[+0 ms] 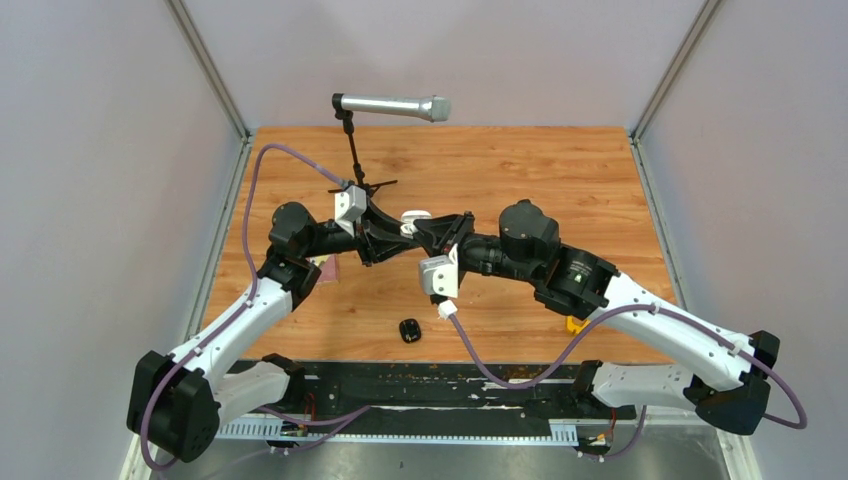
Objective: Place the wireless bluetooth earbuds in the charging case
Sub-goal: Place the earbud in the charging case.
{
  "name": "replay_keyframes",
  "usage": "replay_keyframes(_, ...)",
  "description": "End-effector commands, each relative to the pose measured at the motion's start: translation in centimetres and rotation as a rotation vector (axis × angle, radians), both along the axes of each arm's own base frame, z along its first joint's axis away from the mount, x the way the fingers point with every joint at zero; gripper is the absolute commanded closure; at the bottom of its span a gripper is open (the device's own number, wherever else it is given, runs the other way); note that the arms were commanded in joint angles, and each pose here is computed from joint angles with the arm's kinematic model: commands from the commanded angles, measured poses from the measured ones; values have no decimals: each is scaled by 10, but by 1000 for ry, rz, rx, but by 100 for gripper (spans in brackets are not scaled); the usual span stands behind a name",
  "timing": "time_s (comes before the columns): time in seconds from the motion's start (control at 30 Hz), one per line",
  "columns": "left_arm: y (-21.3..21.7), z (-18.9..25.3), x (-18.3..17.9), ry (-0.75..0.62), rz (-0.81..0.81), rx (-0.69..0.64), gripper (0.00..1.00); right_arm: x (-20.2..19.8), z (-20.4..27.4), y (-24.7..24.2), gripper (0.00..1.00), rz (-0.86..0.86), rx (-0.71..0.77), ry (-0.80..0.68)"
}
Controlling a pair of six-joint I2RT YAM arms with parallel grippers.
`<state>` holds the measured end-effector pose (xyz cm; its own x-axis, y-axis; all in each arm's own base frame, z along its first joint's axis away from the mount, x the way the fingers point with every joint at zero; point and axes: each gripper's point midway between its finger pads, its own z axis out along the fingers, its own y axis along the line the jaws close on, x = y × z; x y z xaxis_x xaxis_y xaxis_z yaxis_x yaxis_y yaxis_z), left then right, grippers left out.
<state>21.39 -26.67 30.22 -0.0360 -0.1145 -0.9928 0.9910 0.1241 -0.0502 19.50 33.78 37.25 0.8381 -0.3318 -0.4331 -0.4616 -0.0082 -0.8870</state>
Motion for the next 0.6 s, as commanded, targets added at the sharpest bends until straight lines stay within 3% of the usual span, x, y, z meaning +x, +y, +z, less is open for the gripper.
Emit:
replay_keyframes(0.0, 1, 10, -8, -54, -16, -14, 100, 2, 16, 6, 100, 12, 38, -69)
replay_keyframes(0.57, 3, 15, 1, -41, 48, -47, 100, 28, 4, -19, 100, -180, -26, -77)
